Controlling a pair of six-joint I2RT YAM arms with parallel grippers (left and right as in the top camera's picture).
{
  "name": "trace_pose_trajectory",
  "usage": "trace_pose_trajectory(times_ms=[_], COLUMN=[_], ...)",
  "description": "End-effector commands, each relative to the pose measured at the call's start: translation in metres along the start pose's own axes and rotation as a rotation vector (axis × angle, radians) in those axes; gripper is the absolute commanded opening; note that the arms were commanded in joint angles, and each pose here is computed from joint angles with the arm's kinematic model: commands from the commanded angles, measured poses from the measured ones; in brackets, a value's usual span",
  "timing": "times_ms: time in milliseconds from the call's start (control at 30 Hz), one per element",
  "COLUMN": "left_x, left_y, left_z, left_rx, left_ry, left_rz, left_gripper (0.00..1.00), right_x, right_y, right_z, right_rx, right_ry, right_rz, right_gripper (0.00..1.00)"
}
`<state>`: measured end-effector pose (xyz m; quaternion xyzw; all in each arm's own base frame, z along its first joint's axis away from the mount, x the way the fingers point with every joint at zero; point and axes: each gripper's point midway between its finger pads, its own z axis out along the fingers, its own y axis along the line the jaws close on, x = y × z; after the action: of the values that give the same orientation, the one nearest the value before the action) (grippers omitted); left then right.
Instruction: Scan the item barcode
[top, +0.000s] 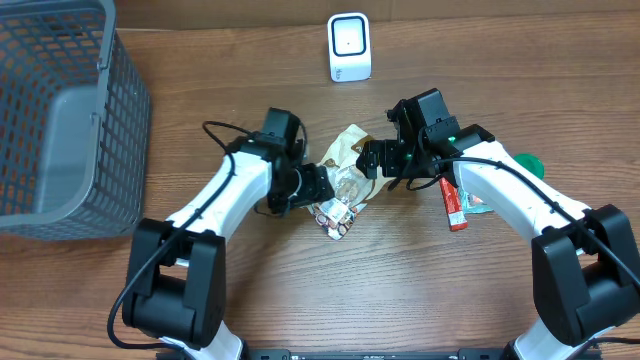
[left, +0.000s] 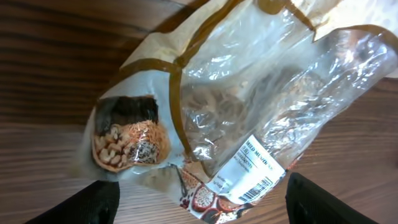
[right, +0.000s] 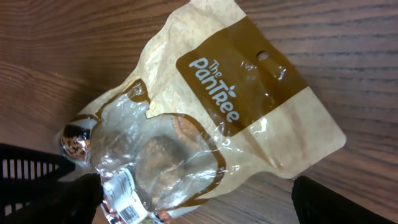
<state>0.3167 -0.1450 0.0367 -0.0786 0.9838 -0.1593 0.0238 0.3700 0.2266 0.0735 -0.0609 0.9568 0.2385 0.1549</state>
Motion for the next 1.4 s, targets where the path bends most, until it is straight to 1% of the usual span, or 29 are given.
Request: trace_pose_trajectory(times_ms=[0,133,267,433,633,833,867,900,1000,1200,1267,1333,1367], left_x=[0.001,-0.002,-0.003,-0.004,-0.005,-0.009,-0.01,-0.01,-0.011,-0.012,-0.012,-0.012,-0.012], left_y=[0.0,0.009,0.012,0.016,0.015,0.013,0.013,0.014,0.015,0.014,0.014,0.011,0.008], left_z=[0.003,0.005,0.009,0.024,0.045,0.048,0.048,0.048,0.047,0.047,0.047,0.045,0.044], left_rx=[-0.044,-0.094,-0.096,-0.106,-0.084,-0.073,-0.074,-0.076,-0.075,-0.073,-0.068,-0.033,0.004], left_ry=[-0.025,-0.042,-0.04,-0.019,0.01,0.0,-0.001,-0.003,-0.005,-0.008,-0.006,0.01,0.024], left_rz=[-0.063,-0.102,-0.139,-0.168,-0.19,-0.186,-0.186,-0.187,-0.19,-0.168,-0.141,-0.11,-0.091], left_gripper=[0.77,0.78,0.81,0.84,0.82,0.71,0.67,0.59,0.49,0.45,0.42,0.4,0.35], right_x=[-0.014,-0.019,-0.025,-0.036,-0.041,-0.036,-0.034,-0.03,-0.023,-0.011,-0.011,-0.011,-0.01], right_y=[0.005,-0.002,-0.001,0.004,0.006,-0.003,-0.004,-0.008,-0.016,-0.029,-0.029,-0.029,-0.029], right_z=[-0.009,-0.009,-0.01,-0.011,-0.011,-0.001,0.002,0.008,0.023,0.044,0.043,0.042,0.042], right_rx=[0.011,0.053,0.051,0.033,0.027,0.04,0.042,0.048,0.06,0.081,0.081,0.082,0.083], right_ry=[-0.052,-0.078,-0.104,-0.149,-0.168,-0.178,-0.172,-0.156,-0.121,-0.067,-0.066,-0.066,-0.063], right_rz=[-0.042,-0.045,-0.054,-0.068,-0.073,-0.096,-0.094,-0.089,-0.079,-0.063,-0.061,-0.061,-0.061], right_gripper=[1.0,1.0,1.0,1.0,1.0,1.0,1.0,1.0,1.0,1.0,1.0,1.0,1.0])
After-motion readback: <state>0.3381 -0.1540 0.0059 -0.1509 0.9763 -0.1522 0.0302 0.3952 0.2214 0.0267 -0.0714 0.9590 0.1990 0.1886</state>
